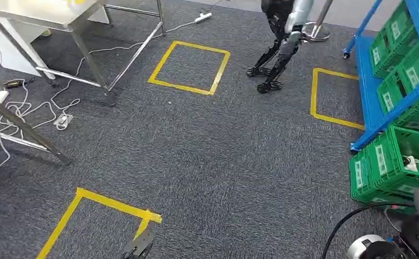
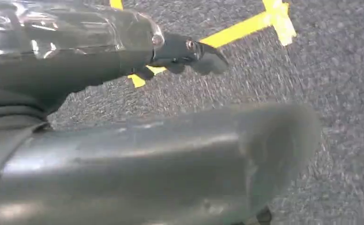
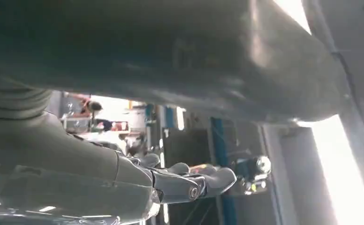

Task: Take the parts from the cabinet and place them on the table.

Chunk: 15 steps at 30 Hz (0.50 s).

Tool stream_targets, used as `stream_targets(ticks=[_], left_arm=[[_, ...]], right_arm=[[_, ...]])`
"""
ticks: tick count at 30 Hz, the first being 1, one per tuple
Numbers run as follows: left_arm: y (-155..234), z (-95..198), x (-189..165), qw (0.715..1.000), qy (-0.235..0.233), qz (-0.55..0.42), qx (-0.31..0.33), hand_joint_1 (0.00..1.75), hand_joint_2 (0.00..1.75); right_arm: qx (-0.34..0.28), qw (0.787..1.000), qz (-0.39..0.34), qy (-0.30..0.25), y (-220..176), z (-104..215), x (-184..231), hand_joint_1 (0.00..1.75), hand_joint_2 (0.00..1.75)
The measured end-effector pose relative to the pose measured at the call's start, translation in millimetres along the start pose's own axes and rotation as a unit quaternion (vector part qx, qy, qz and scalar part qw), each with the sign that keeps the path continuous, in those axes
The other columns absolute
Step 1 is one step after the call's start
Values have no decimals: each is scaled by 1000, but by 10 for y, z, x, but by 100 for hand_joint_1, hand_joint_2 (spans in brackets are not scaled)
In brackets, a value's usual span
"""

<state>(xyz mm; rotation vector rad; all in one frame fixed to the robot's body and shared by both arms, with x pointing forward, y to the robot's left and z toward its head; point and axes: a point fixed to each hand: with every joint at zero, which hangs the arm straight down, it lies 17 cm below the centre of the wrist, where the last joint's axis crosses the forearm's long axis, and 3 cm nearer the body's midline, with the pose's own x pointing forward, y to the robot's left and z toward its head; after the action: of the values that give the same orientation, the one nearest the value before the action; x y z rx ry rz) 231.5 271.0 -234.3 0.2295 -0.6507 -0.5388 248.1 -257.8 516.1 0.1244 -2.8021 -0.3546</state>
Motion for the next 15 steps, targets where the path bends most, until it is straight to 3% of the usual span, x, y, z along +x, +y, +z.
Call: stream_targets(ticks=[4,15], left_arm=[[-43,4,44,1000,-6,3,-6,0,0],[-311,171,-370,999,37,-6,-29,0,0]], right_arm=[[-5,1000,-12,6,-14,12,-26,0,0],[-4,1000,0,7,3,84,-79,0,0]])
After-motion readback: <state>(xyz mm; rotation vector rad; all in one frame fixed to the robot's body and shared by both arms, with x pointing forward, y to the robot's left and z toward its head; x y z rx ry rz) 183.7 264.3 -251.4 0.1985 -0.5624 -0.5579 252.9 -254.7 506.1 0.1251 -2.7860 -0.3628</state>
